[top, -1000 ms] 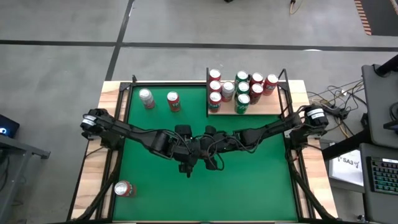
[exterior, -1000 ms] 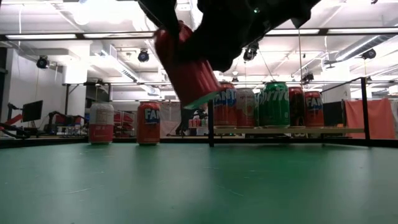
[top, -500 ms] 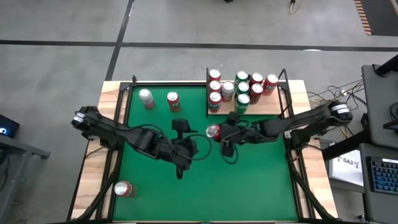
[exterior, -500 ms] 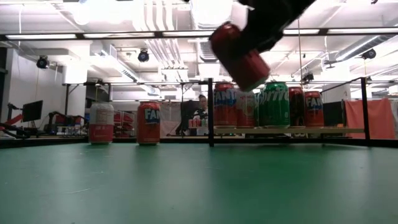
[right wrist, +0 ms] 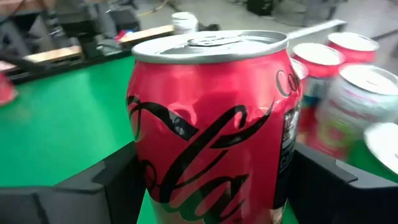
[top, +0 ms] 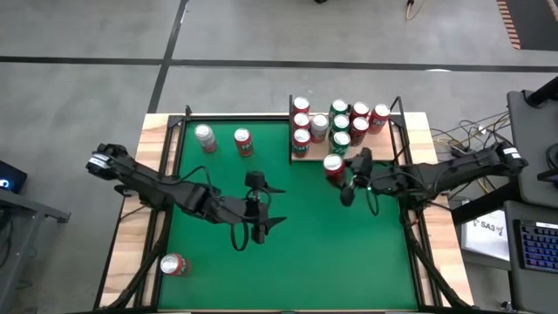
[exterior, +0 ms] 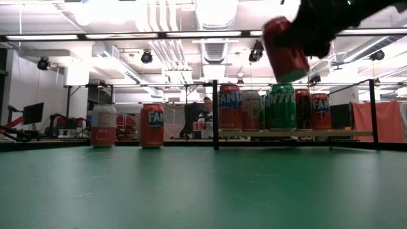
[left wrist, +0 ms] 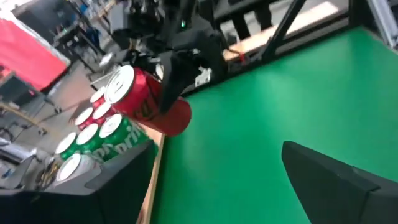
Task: Place canned beverage on shelf
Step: Put the red/black soda can on the shelf aligned with the other red/black soda cans
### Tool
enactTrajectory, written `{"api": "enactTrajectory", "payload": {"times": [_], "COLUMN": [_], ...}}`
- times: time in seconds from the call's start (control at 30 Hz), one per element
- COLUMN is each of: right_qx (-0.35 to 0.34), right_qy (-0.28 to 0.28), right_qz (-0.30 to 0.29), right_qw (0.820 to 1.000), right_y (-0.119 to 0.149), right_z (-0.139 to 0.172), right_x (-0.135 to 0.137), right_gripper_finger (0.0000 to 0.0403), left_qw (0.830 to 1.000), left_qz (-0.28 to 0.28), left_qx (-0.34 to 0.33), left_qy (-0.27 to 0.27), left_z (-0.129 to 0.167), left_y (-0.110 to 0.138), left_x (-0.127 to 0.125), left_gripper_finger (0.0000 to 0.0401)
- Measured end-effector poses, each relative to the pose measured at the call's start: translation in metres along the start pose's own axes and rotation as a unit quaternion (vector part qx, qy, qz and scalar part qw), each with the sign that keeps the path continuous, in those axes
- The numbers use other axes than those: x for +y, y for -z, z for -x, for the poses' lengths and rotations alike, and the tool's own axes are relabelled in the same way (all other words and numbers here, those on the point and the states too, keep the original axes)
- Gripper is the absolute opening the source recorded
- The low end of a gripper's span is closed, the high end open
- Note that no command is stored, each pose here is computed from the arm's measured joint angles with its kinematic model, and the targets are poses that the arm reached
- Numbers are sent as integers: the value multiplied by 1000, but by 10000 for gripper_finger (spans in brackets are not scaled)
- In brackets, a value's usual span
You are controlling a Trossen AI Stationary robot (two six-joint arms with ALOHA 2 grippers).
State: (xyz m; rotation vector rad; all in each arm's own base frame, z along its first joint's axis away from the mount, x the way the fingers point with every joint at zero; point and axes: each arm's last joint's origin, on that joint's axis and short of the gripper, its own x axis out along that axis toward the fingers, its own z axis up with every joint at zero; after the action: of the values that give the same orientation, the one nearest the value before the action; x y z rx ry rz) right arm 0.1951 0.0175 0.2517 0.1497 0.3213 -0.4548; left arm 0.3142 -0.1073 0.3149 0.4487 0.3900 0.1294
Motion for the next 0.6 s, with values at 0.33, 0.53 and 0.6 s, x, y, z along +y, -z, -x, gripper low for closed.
{"api": "enactTrajectory", "payload": {"times": [0.33,0.53,0.6], "right_qx": [-46,-50,-49], "right_qy": [82,95,108], "right_qz": [-69,-76,-70], "right_qw": [993,991,990], "right_y": [29,38,43], "right_z": [19,26,28], "right_x": [-28,-36,-39], "right_gripper_finger": [290,290,290], "left_qw": [992,992,993], "left_qz": [59,62,58], "left_qx": [-109,-107,-102], "left_qy": [-15,-12,-10], "left_z": [3,6,6], "left_y": [34,45,50], "left_x": [-9,-10,-11], "left_gripper_finger": [333,333,333]}}
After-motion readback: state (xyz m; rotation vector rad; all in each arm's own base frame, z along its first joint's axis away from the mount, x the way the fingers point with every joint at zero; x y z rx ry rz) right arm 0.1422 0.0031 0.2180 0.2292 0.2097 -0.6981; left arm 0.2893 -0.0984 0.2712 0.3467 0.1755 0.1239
